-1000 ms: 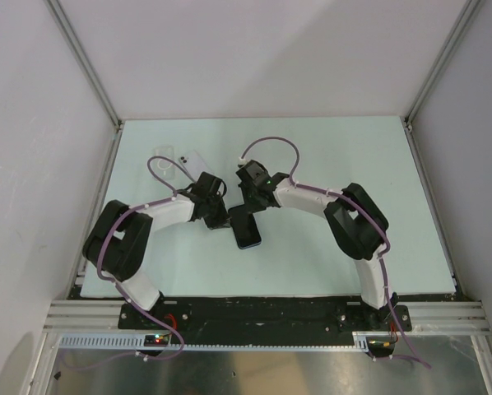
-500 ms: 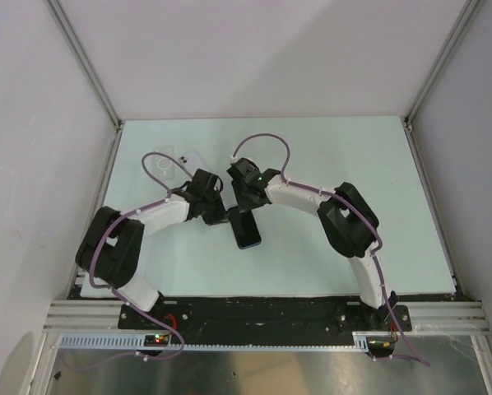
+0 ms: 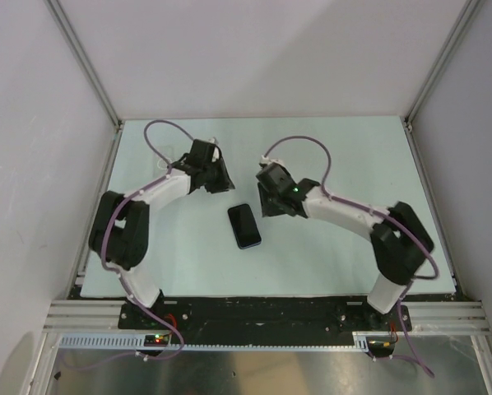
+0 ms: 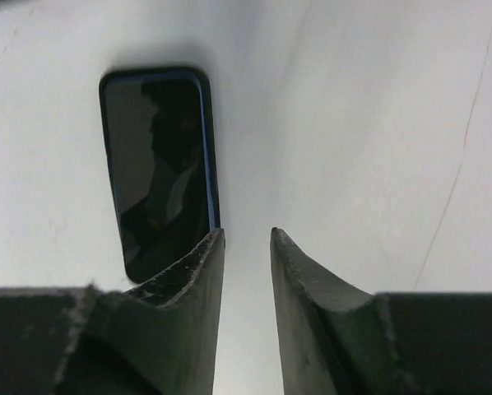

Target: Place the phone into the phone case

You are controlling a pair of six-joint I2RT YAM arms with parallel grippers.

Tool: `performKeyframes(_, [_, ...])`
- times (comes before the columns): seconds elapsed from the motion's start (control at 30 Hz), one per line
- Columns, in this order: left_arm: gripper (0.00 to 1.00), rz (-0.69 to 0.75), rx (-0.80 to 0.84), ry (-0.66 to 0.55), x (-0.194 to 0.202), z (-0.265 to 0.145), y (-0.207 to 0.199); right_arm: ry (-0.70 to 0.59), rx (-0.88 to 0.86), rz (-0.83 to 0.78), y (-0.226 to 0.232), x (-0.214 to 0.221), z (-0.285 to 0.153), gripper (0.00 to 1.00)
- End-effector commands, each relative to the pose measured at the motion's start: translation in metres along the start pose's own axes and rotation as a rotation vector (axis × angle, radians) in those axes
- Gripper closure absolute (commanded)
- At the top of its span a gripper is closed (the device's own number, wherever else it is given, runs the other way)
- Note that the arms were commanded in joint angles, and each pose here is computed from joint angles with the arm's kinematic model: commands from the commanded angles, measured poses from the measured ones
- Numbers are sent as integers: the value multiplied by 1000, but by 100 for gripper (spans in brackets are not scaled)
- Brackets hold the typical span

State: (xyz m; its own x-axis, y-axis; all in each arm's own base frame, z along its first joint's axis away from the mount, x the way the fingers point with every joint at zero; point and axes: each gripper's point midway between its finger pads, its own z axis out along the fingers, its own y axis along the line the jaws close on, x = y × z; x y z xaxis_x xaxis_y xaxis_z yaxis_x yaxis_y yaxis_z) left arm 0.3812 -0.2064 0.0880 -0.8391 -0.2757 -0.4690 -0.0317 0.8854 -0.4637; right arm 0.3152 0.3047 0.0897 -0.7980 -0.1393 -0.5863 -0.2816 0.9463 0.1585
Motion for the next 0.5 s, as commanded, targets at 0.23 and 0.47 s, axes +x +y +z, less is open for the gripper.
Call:
performKeyframes(0.23, [77,55,13,67,-5,46,-2,54,-127,119,29,96,-30,79])
performKeyframes(0.47, [82,57,-23,110,17,53,9,77,-143,154,40,115,-13,83])
